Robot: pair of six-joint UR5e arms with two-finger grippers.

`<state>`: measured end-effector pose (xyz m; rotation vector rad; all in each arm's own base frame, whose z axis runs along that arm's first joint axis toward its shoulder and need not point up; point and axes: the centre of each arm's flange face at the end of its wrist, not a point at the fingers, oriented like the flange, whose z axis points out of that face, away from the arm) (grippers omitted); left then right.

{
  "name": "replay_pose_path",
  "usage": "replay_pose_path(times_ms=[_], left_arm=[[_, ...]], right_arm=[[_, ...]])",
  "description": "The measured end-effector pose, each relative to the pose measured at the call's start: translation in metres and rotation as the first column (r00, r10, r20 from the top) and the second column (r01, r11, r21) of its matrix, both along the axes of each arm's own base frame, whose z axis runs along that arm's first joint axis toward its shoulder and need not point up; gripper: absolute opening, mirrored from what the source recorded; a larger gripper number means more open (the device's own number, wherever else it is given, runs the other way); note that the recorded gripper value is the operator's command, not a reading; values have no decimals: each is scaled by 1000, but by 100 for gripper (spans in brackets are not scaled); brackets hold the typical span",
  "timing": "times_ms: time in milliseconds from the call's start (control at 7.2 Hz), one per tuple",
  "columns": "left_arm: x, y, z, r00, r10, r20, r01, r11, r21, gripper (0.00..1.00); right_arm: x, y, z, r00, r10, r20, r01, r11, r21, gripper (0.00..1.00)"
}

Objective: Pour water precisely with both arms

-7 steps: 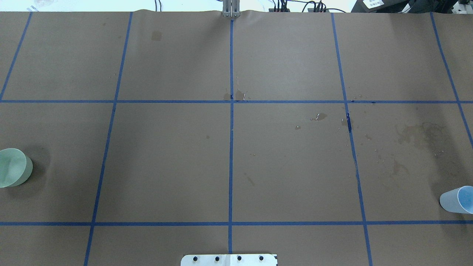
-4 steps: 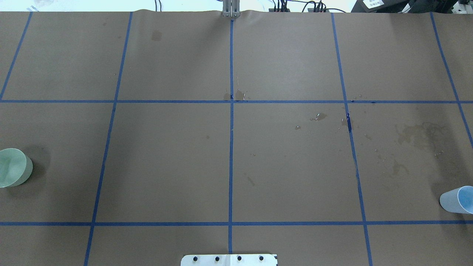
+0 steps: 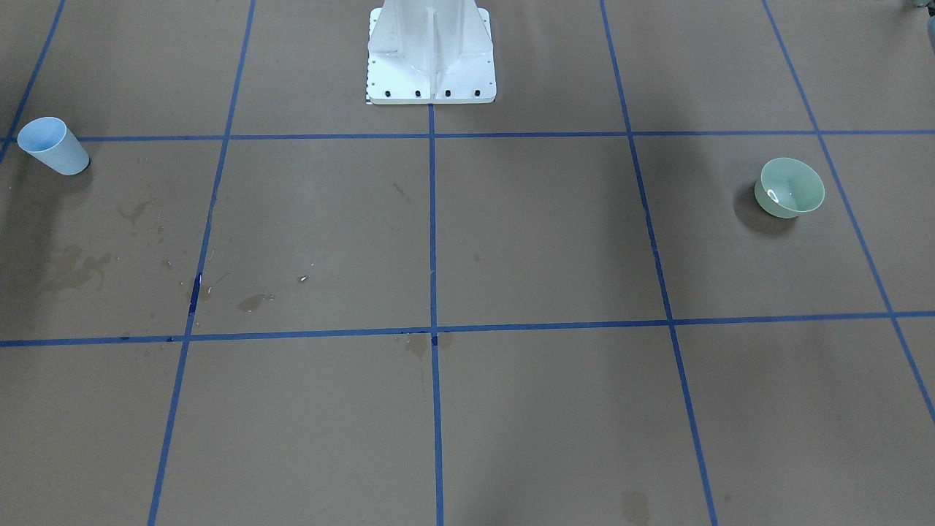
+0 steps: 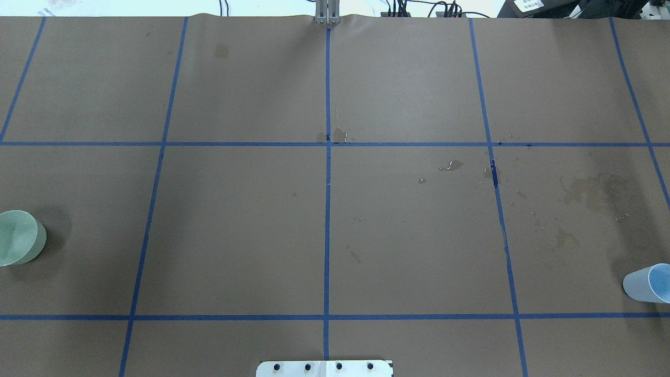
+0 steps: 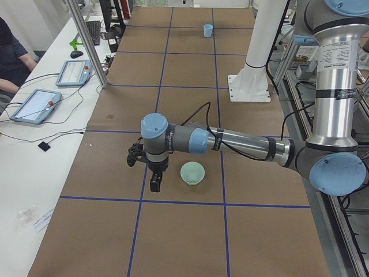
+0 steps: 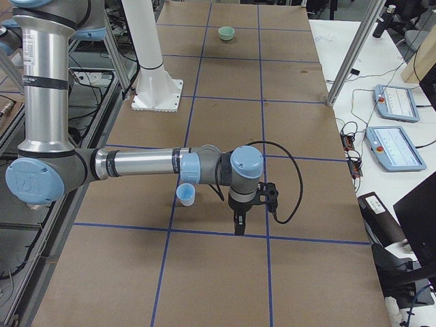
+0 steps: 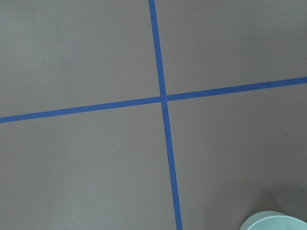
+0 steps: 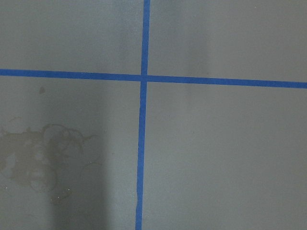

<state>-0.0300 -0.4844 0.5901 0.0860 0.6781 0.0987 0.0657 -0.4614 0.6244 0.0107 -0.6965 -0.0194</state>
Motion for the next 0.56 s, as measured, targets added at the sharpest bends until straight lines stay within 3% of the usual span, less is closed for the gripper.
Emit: replay_pose_path(times_ms=[555], left_arm=[[-2,11,15,1000,3,1,-3,1000,-22,100]], right_arm=[[-2,0,0,1000,1,20,-1,1000,-5,100]])
